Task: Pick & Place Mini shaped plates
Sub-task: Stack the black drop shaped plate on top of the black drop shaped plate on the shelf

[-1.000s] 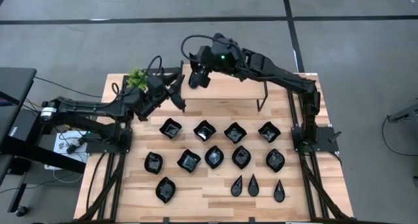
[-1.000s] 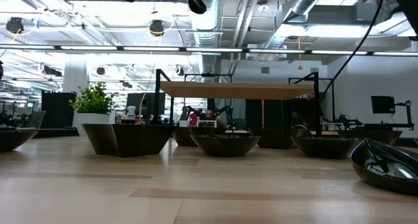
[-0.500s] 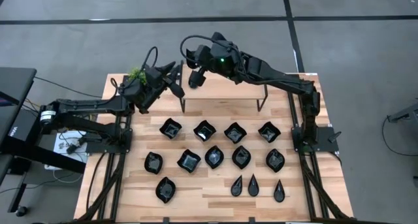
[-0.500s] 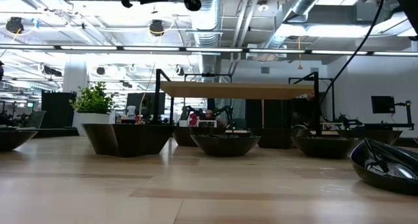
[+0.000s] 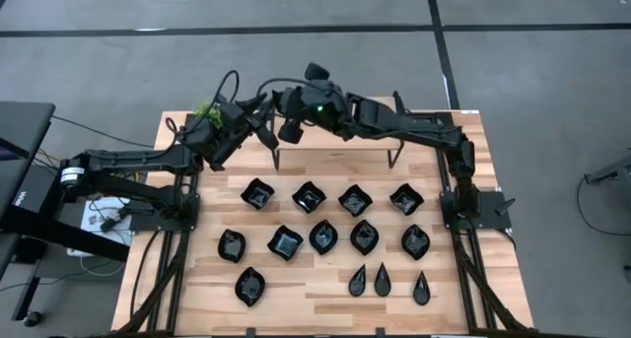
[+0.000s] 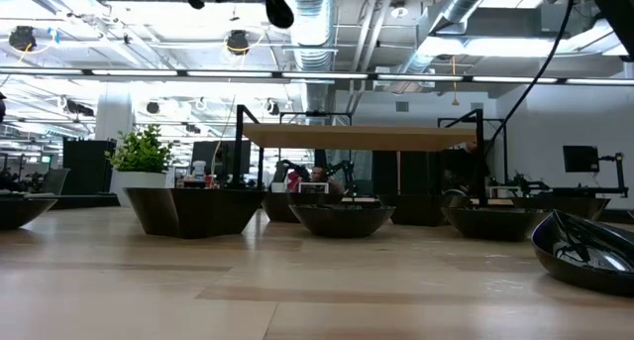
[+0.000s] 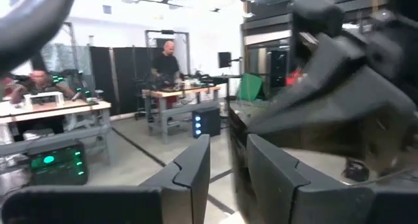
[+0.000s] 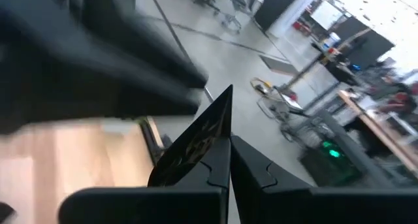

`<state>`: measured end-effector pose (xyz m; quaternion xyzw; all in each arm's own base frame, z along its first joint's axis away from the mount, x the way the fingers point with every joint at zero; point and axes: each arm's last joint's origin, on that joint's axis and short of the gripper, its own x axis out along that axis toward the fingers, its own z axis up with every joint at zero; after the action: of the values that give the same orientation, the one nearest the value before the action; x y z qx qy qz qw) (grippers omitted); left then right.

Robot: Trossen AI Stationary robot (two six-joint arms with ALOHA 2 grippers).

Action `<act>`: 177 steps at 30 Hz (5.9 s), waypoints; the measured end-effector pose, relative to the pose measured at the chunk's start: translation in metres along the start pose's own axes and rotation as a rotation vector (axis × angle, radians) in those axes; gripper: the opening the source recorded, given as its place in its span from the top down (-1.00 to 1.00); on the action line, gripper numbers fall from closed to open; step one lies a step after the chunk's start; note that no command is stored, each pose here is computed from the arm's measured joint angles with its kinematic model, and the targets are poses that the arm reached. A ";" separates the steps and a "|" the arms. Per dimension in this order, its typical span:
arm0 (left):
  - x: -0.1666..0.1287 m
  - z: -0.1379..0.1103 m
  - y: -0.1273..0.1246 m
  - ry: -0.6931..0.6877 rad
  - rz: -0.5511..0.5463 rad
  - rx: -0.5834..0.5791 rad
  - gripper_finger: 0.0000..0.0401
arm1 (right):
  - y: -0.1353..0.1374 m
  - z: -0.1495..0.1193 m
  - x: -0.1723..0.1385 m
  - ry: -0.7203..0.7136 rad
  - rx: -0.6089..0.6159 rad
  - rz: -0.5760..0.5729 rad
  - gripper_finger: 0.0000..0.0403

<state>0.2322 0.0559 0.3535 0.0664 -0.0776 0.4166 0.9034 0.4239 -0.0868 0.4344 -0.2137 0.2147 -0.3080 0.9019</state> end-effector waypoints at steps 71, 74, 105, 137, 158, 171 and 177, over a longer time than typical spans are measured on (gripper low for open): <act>0.006 0.000 0.010 -0.023 -0.139 -0.045 0.49 | -0.001 0.013 -0.020 -0.095 -0.159 0.065 1.00; 0.006 0.001 0.011 -0.034 -0.137 -0.055 0.49 | 0.000 0.013 -0.021 -0.098 -0.154 0.068 1.00; 0.007 -0.001 0.012 -0.011 -0.107 -0.038 0.97 | 0.006 0.019 -0.023 -0.090 -0.259 0.002 0.11; 0.122 -0.040 0.081 0.794 -0.246 -0.405 0.96 | -0.088 -0.083 -0.014 0.513 0.199 0.547 0.12; 0.143 -0.093 0.091 0.970 -0.321 -0.487 0.96 | -0.088 -0.083 -0.014 0.509 0.187 0.549 0.11; 0.146 -0.108 0.085 1.019 -0.295 -0.467 0.96 | -0.085 -0.081 -0.015 0.508 0.187 0.555 0.11; 0.148 -0.111 0.089 1.021 -0.271 -0.472 0.96 | -0.084 -0.081 -0.015 0.508 0.187 0.556 0.11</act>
<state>0.2685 0.2438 0.2786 -0.3369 0.2867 0.2476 0.8620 0.3322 -0.1581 0.4157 0.0191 0.4518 -0.1130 0.8847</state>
